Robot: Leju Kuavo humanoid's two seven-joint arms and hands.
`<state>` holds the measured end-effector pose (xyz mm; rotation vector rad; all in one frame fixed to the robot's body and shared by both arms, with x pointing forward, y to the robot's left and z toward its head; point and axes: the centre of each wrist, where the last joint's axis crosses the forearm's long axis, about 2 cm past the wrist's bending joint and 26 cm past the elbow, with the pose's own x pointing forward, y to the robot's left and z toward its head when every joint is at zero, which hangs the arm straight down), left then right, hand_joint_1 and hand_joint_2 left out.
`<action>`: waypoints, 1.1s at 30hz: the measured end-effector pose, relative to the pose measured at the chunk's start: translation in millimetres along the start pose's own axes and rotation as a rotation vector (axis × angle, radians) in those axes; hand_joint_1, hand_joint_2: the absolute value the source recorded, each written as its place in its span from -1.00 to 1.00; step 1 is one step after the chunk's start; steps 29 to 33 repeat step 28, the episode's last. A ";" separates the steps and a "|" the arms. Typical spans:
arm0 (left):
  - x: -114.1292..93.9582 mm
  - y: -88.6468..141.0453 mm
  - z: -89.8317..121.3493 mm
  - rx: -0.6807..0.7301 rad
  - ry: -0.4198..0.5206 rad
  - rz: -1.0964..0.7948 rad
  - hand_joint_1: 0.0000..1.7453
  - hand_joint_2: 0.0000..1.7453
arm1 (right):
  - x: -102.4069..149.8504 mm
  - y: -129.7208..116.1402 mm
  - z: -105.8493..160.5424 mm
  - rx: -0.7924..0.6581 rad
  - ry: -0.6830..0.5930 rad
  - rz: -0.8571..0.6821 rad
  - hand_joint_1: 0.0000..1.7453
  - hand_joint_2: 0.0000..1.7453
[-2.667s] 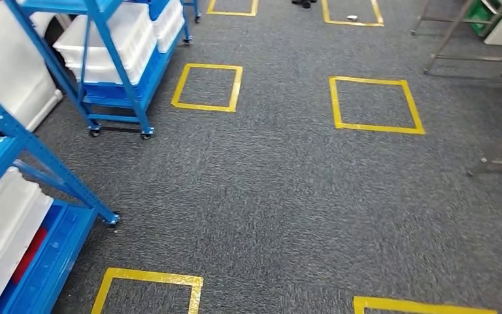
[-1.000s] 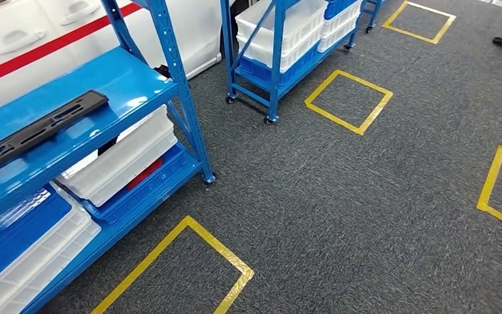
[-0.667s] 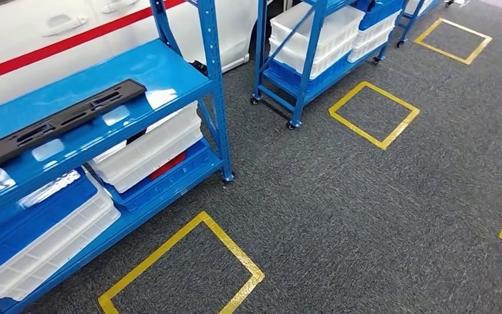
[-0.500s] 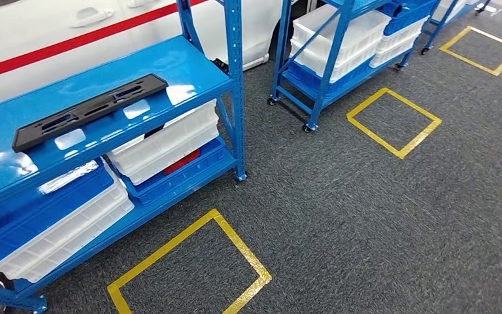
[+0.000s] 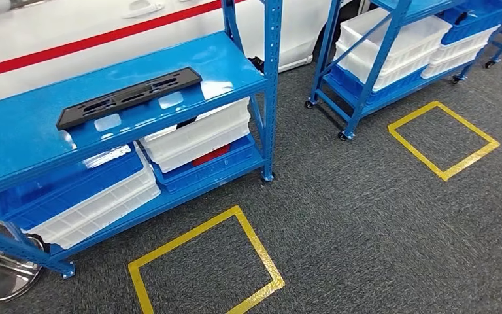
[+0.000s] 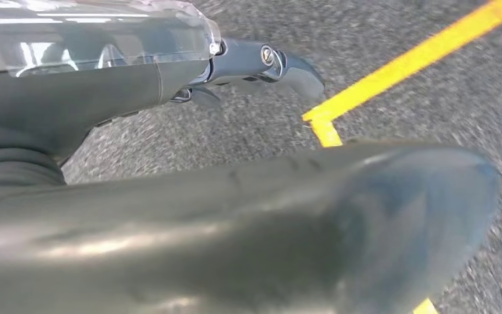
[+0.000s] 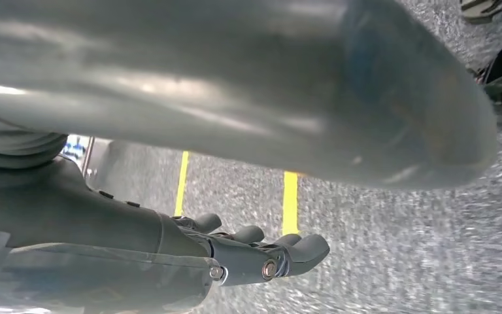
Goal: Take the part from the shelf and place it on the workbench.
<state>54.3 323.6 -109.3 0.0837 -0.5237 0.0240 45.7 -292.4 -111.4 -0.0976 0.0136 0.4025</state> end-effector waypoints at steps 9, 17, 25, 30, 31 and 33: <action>-2.6 -0.9 1.1 0.000 -0.001 0.000 -1.00 -1.00 | 4.4 -2.0 0.6 -0.007 -0.016 0.001 -1.00 -1.00; -0.9 -4.2 0.5 -0.005 -0.005 0.003 -1.00 -1.00 | -1.8 -0.1 -0.3 -0.005 -0.004 0.003 -1.00 -1.00; -0.7 -5.4 0.4 -0.007 -0.007 0.003 -1.00 -1.00 | -0.6 -0.4 -0.1 -0.007 -0.007 0.003 -1.00 -1.00; 2.6 -6.0 -0.9 -0.008 -0.014 0.004 -1.00 -1.00 | -3.0 0.5 -0.4 -0.007 -0.002 0.003 -1.00 -1.00; 2.6 -6.0 -0.9 -0.008 -0.014 0.004 -1.00 -1.00 | -3.0 0.5 -0.4 -0.007 -0.002 0.003 -1.00 -1.00; 2.6 -6.0 -0.9 -0.008 -0.014 0.004 -1.00 -1.00 | -3.0 0.5 -0.4 -0.007 -0.002 0.003 -1.00 -1.00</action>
